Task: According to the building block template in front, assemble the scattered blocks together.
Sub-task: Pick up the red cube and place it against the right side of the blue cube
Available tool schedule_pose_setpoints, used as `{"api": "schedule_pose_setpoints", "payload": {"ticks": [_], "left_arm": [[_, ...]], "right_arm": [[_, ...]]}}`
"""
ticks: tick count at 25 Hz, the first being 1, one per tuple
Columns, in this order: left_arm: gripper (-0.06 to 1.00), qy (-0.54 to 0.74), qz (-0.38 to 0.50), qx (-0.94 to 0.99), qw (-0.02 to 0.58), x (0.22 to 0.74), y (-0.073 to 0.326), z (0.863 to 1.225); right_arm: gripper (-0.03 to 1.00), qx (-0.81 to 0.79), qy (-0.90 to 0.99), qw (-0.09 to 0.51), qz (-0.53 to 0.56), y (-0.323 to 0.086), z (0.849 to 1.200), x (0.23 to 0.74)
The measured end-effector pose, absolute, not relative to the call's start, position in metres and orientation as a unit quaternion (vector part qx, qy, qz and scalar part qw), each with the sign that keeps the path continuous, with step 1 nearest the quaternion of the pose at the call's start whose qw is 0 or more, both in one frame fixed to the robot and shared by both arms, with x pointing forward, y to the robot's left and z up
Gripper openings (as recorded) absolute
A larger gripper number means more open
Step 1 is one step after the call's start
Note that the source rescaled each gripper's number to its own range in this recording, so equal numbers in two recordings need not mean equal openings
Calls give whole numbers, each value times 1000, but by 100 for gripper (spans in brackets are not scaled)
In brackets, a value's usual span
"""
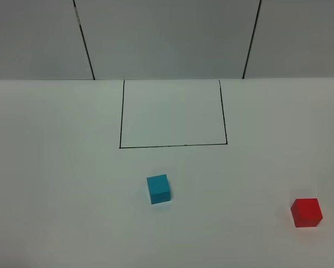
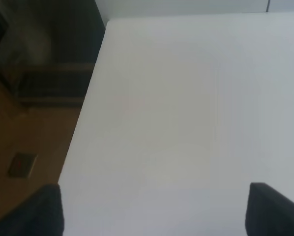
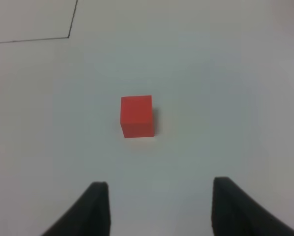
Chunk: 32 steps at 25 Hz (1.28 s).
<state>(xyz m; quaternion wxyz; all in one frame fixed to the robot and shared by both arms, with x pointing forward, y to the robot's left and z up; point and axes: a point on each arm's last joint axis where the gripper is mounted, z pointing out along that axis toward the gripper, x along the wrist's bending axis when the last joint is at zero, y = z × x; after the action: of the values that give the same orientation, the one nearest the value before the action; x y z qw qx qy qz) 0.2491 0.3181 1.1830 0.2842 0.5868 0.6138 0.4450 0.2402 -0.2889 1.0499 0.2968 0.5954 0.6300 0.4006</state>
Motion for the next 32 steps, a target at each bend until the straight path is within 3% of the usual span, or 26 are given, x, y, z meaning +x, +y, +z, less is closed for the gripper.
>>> {"api": "schedule_pose_setpoints", "payload": {"ticks": [6, 15, 25, 32], "left_arm": [[100, 573, 447, 575, 376, 211, 304, 1166], [100, 541, 461, 570, 413, 197, 299, 1118], [100, 568, 399, 599, 400, 228, 295, 1069], [100, 576, 379, 607, 394, 231, 294, 1061]], "right_arm": [[6, 595, 630, 297, 401, -289, 1050, 240], [6, 595, 630, 297, 401, -289, 1050, 240], [6, 595, 630, 297, 401, -289, 1050, 240], [6, 595, 630, 297, 401, -289, 1050, 240]]}}
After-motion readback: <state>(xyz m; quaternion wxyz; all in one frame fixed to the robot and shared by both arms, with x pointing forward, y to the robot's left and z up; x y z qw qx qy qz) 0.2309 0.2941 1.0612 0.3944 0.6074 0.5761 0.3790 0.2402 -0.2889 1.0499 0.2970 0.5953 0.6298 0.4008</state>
